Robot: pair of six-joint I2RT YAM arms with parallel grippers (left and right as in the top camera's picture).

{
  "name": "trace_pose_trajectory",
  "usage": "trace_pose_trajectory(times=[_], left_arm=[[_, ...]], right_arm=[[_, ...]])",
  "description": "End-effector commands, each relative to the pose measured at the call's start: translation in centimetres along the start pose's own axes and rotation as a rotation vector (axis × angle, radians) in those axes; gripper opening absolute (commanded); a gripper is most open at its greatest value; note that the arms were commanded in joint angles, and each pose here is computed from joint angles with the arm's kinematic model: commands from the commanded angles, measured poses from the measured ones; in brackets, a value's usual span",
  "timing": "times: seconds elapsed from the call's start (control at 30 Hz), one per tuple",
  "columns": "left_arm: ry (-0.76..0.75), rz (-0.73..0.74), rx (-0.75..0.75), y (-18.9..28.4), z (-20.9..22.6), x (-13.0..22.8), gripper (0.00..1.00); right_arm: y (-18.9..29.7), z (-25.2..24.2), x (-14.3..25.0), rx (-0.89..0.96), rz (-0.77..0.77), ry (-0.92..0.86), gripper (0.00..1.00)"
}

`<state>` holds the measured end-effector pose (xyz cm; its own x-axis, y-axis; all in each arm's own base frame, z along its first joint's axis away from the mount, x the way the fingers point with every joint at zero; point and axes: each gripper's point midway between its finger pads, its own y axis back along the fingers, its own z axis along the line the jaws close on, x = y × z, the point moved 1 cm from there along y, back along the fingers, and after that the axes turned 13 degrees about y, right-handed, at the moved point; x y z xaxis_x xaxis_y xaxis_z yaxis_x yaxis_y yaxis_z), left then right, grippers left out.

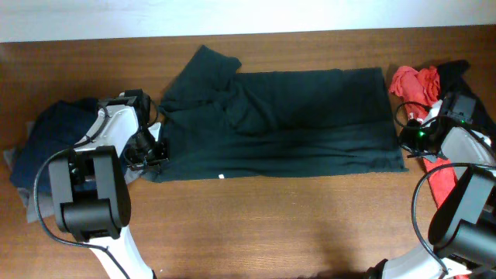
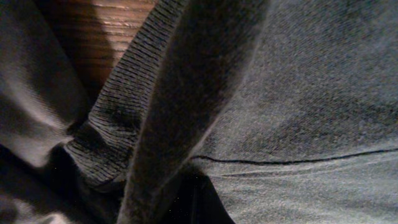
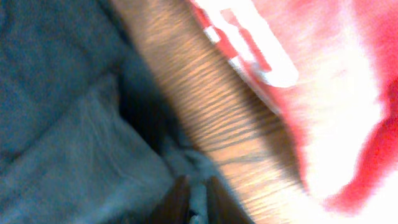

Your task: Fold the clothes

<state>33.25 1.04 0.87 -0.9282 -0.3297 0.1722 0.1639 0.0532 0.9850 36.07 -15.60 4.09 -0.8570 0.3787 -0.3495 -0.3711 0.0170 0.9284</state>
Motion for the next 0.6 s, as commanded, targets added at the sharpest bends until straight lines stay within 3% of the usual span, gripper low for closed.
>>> trace_pose_trajectory(times=[0.0,0.1,0.3,0.5,0.57], left_arm=[[0.013,-0.006,-0.008,0.0,0.5,0.0,0.01],[0.013,-0.006,-0.008,0.0,0.5,-0.1,0.00],[0.013,-0.005,-0.008,0.0,0.5,0.0,0.01],[0.013,-0.006,-0.008,0.0,0.5,0.0,0.00],[0.013,-0.005,-0.008,0.0,0.5,0.0,0.01]], right_arm=[[0.3,-2.3,-0.8,0.090,-0.019,-0.012,0.24],[0.4,-2.1,-0.9,0.061,-0.024,-0.009,0.26],[0.8,2.6,0.9,-0.232,0.025,0.143,0.39],[0.6,2.7,2.1,-0.241,0.070,0.133,0.38],[0.5,2.6,2.4,-0.233,0.079,0.128,0.28]])
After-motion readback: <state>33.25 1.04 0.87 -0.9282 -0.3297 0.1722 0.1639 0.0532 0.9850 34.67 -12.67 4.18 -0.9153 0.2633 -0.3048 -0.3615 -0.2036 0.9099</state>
